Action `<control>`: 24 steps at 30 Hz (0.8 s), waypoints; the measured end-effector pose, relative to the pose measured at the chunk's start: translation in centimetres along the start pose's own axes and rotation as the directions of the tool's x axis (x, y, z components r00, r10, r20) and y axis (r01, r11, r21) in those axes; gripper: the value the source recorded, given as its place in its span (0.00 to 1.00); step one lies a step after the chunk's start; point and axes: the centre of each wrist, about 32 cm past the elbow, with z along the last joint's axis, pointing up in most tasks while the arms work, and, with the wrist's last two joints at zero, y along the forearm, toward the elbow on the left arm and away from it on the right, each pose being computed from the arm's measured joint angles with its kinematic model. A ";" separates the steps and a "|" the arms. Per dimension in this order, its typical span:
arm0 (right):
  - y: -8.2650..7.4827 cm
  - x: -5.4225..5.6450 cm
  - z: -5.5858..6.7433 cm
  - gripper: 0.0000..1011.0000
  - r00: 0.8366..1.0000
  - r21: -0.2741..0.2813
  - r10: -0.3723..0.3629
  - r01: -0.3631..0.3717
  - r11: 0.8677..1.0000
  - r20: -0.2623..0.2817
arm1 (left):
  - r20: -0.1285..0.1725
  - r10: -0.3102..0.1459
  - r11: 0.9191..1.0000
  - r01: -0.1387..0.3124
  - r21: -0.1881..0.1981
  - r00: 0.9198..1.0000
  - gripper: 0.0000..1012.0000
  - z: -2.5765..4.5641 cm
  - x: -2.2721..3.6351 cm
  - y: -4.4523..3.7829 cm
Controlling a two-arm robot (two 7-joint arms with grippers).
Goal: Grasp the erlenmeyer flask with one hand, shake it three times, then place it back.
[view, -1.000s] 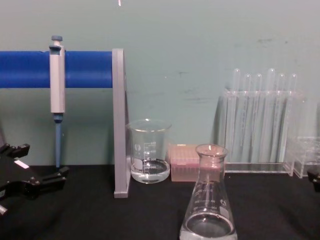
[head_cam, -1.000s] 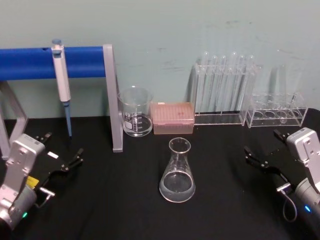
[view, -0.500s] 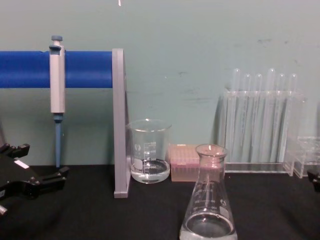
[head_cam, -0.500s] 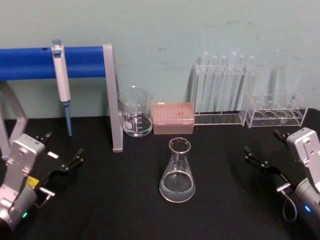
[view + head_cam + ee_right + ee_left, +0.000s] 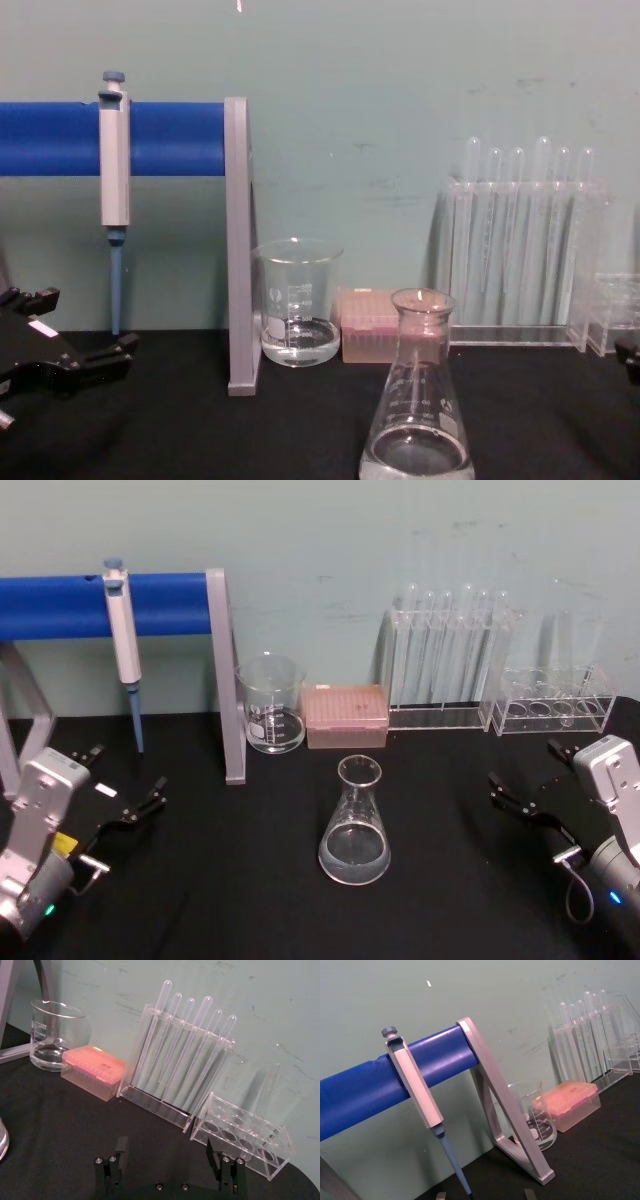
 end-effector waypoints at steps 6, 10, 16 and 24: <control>0.0 0.0 0.0 0.99 1.000 0.000 0.000 0.000 1.000 0.000 | 0.000 0.000 1.000 0.000 0.000 1.000 0.99 0.00 0.00 0.00; -0.1 0.2 0.0 0.99 1.000 0.002 -0.002 0.002 1.000 0.001 | 0.000 0.000 1.000 0.000 0.000 1.000 0.99 0.00 0.00 0.00; -0.6 0.5 0.4 0.99 1.000 0.013 0.022 -0.021 1.000 -0.004 | 0.000 0.000 1.000 0.000 0.000 1.000 0.99 0.00 0.00 0.00; -1.7 0.7 1.1 0.99 0.999 0.023 0.052 -0.052 0.998 -0.007 | 0.000 0.000 1.000 0.000 0.000 1.000 0.99 0.00 0.00 0.00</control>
